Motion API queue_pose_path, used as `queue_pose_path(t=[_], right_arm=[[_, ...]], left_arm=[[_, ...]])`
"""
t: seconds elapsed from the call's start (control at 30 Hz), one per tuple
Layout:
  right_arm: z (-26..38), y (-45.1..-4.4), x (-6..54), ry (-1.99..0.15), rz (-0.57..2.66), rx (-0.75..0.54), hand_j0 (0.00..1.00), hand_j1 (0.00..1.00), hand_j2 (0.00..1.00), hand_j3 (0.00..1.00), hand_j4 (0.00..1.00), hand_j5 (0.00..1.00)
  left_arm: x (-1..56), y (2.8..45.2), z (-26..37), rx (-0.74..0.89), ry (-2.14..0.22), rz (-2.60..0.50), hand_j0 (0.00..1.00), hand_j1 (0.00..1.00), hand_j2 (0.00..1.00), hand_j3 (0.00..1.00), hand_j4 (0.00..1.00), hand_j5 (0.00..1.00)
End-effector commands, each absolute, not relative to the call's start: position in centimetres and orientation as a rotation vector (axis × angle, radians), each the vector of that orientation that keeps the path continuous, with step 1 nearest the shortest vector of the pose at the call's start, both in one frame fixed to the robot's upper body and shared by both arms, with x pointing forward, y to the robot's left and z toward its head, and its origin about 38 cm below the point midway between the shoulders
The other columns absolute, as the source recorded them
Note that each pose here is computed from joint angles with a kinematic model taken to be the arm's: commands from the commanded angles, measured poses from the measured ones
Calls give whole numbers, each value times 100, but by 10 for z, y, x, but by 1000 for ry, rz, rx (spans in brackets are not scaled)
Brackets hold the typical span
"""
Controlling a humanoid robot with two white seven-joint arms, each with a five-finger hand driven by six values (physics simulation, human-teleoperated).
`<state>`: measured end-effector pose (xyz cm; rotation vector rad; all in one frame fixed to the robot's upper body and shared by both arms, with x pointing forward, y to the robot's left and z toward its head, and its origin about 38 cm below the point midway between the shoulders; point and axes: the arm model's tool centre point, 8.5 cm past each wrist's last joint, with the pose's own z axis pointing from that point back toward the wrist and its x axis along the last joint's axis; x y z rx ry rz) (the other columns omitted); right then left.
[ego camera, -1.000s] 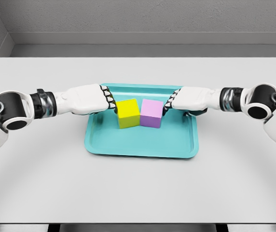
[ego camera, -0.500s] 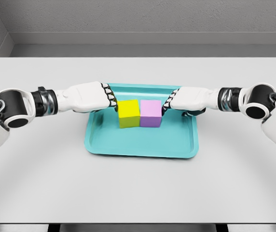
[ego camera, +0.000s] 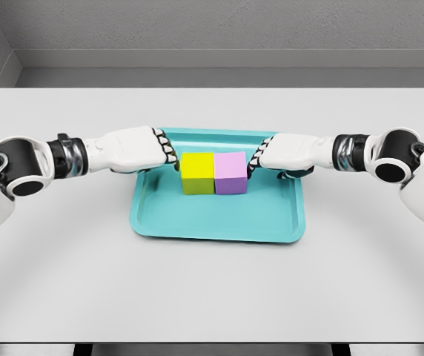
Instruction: Push two cubes
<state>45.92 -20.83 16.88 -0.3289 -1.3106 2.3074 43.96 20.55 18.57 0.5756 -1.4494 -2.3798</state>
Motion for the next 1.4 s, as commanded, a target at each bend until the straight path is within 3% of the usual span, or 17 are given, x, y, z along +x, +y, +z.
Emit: queue_pose_path(t=[0.0, 0.2, 0.57, 0.97, 1.2, 1.27, 1.33, 1.37], right_arm=[[169, -209, 459, -1313, 2301, -327, 71, 71, 71, 71, 71, 71], [168, -210, 460, -1305, 2304, -333, 71, 71, 71, 71, 71, 71], [172, -216, 461, -1294, 2304, -348, 71, 71, 71, 71, 71, 71], [171, -206, 458, -1311, 2325, -332, 71, 71, 71, 71, 71, 71], [173, -237, 461, -1240, 2306, -378, 71, 71, 71, 71, 71, 71], [183, -256, 461, -1223, 2292, -409, 74, 74, 74, 74, 74, 74], [258, -305, 458, -1365, 2156, -539, 82, 82, 82, 82, 82, 82], [296, -336, 453, -1450, 2046, -588, 99, 99, 99, 99, 99, 99]], left_arm=[[441, 209, 187, 578, -1447, -2369, 62, 62, 62, 62, 62, 62], [444, 223, 199, 620, -1443, -2347, 60, 60, 60, 60, 60, 60], [441, 307, 251, 760, -1368, -2255, 61, 61, 61, 61, 61, 61], [440, 324, 257, 778, -1341, -2235, 62, 62, 62, 62, 62, 62], [440, 329, 256, 779, -1326, -2231, 63, 63, 63, 63, 63, 63], [440, 330, 258, 785, -1324, -2230, 64, 64, 64, 64, 64, 64], [437, 338, 262, 778, -1324, -2216, 65, 65, 65, 65, 65, 65], [437, 339, 261, 777, -1318, -2216, 67, 67, 67, 67, 67, 67]])
